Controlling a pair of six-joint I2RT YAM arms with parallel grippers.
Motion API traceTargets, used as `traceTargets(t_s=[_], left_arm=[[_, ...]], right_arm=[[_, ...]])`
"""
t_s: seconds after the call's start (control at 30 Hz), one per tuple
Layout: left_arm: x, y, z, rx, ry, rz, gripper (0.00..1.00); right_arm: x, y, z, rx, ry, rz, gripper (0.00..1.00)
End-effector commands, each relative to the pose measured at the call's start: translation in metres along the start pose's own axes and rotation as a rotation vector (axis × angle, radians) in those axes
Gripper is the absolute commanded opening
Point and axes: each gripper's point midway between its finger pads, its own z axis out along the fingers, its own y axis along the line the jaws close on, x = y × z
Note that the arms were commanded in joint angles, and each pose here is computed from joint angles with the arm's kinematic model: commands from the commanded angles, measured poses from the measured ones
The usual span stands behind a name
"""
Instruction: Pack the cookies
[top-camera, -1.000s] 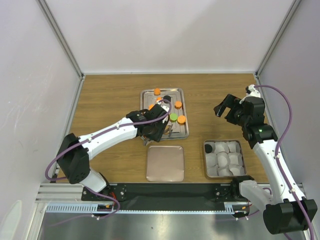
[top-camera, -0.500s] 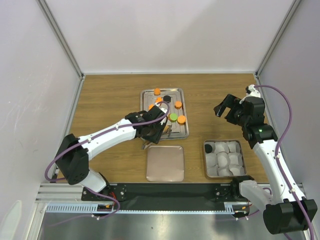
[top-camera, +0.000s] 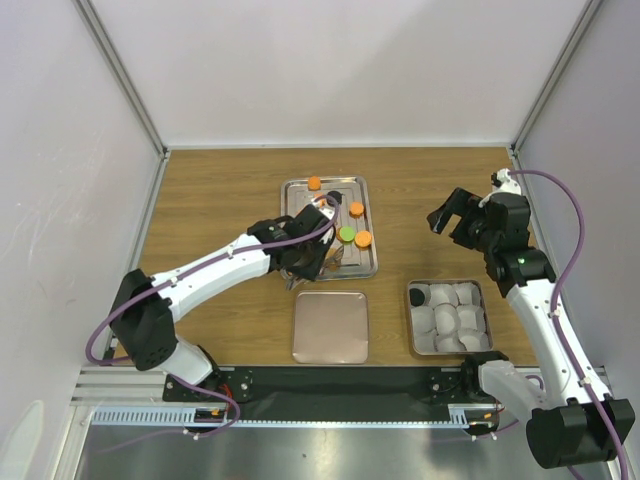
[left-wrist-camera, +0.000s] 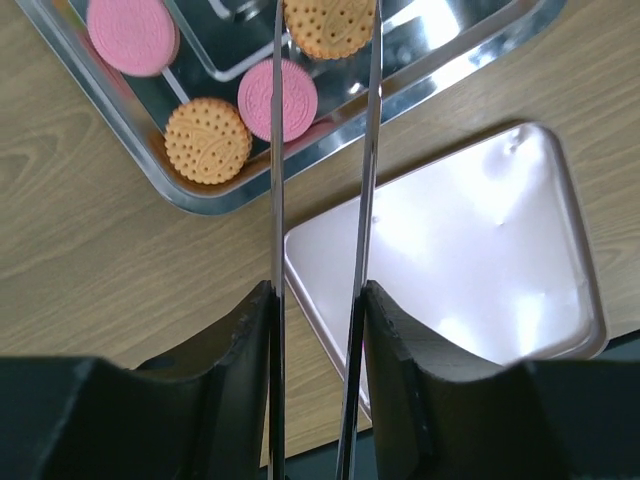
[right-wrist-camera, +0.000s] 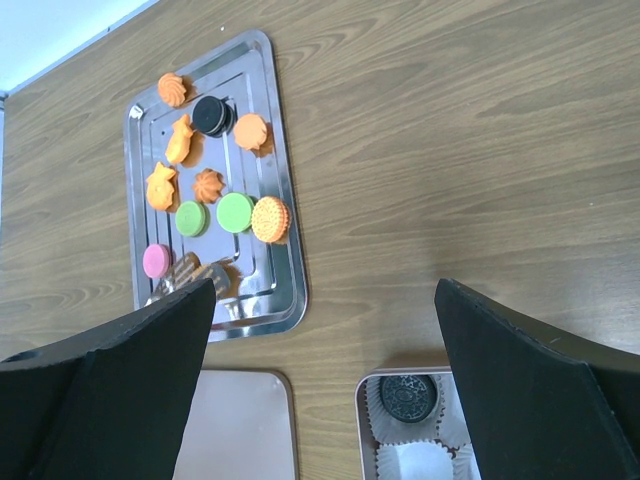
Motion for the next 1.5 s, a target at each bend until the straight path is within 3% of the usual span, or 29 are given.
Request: traceTargets(t_s=[0.0,0.4,0.73,1.07,1.47], left_arm=[[-0.045,-0.015,-0.039,0.055,-0.161,-0.011,0.39],[-0.087,-0.118,-0.08,0.229,-0.28,0.132,0.39],[-0.07,-0.218,-0.067,0.371,-0.233,0.294,0.38],[-0.052,-0.25,-0.048,0.403,-0.181,0.353,0.39],[-0.052,-0.251,-0.033,0.365,-0.168,0.359,0.43]], right_arm=[[-0.024,0.014,-0.013,-0.037,-0.061,-0.009,1.0],[-0.055,0.025,-0.052,-0.024,-0.154,0.027,1.0],[-0.09,0.027,-0.097,0.016,-0.297,0.046,1.0],[-0.087,0.025,-0.095,0.021,-0.287,0.04,1.0],[-0.083,0.026,-0.091,0.008,-0.273,0.03,1.0]])
